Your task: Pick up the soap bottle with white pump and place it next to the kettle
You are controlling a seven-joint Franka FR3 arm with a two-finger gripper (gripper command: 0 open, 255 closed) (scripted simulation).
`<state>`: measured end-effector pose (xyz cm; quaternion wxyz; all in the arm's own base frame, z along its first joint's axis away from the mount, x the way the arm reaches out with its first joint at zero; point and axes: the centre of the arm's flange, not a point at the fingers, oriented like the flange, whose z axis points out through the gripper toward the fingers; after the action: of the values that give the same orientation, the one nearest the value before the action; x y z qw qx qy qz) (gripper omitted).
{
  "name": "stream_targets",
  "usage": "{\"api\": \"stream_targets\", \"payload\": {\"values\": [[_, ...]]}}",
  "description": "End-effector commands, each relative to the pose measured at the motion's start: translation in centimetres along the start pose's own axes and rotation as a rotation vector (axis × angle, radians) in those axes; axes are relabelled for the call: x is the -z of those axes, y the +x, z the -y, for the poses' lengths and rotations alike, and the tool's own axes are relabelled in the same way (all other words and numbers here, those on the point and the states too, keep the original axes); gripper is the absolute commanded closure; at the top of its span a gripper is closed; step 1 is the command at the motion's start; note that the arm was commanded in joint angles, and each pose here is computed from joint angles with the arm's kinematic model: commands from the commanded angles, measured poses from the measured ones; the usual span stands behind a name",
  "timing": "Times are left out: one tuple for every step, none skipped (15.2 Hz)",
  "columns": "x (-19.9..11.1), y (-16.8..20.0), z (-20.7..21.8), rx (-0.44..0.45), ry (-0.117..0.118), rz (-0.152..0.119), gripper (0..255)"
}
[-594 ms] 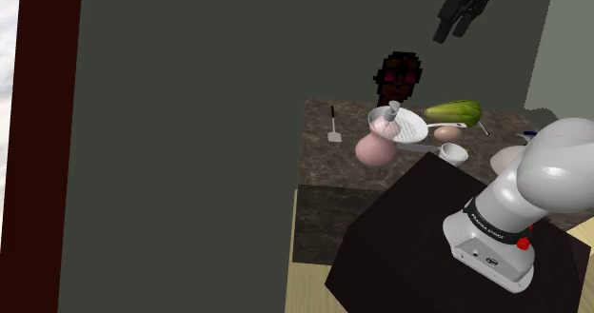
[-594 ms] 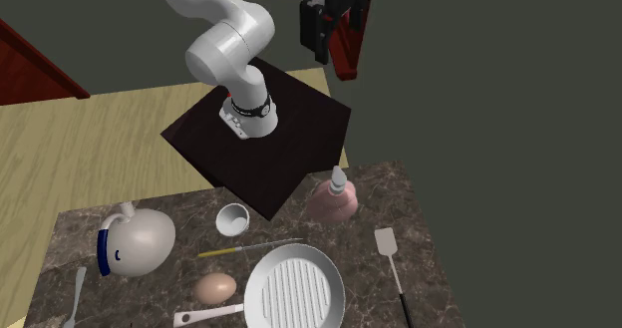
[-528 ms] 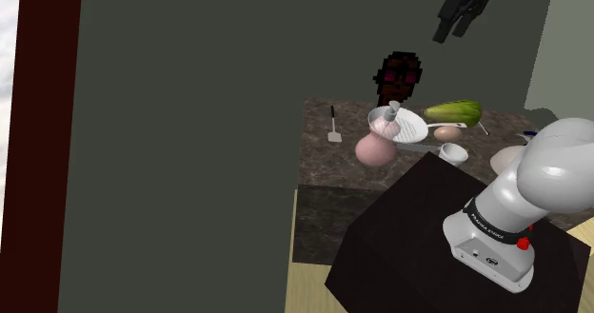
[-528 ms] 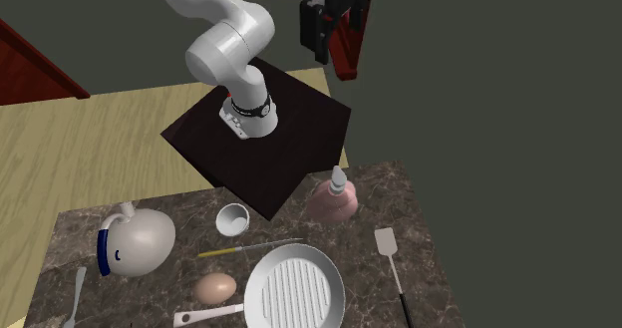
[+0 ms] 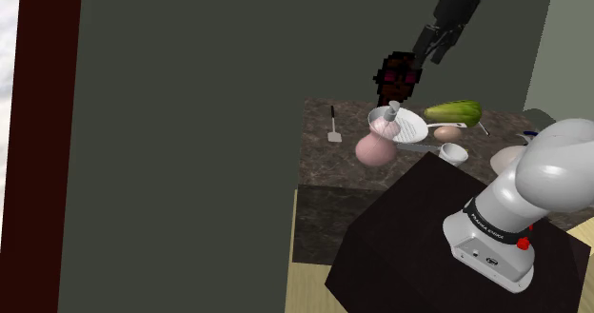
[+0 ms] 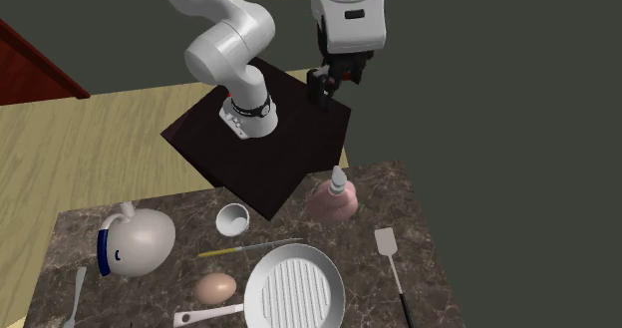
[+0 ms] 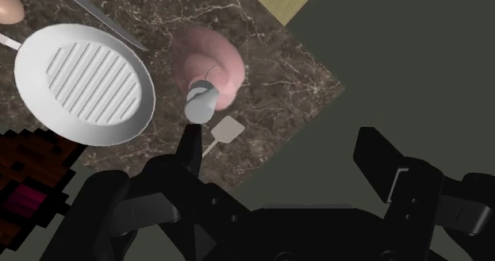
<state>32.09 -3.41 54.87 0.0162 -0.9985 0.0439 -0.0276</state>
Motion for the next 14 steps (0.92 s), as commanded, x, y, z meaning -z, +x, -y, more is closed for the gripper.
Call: {"api": "stream_targets", "payload": {"values": [[-2.4, 0.8, -0.8, -0.012, -0.009, -0.006, 0], [-3.5, 1.2, -1.2, -0.018, -0.013, -0.008, 0], [-4.7, 1.6, -1.5, -0.025, -0.017, -0.010, 0], [-5.9, 2.0, -1.9, -0.031, -0.021, -0.012, 0], [-7.1, 2.3, -2.3, -0.037, -0.026, -0.014, 0], [-8.2, 2.7, -2.7, -0.043, -0.030, -0.016, 0], [-9.4, 3.1, -3.1, -0.049, -0.034, -0.018, 0], [-10.6, 3.5, -3.5, -0.055, -0.038, -0.020, 0], [-11.7, 3.8, -3.9, -0.061, -0.042, -0.022, 0], [-12.9, 4.2, -4.3, -0.067, -0.047, -0.024, 0], [-14.1, 4.6, -4.8, -0.073, -0.051, -0.026, 0], [-15.2, 5.0, -5.2, -0.080, -0.055, -0.028, 0], [-16.4, 5.3, -5.7, -0.086, -0.059, -0.030, 0], [-17.0, 5.6, -5.9, -0.089, -0.062, -0.031, 0]]}}
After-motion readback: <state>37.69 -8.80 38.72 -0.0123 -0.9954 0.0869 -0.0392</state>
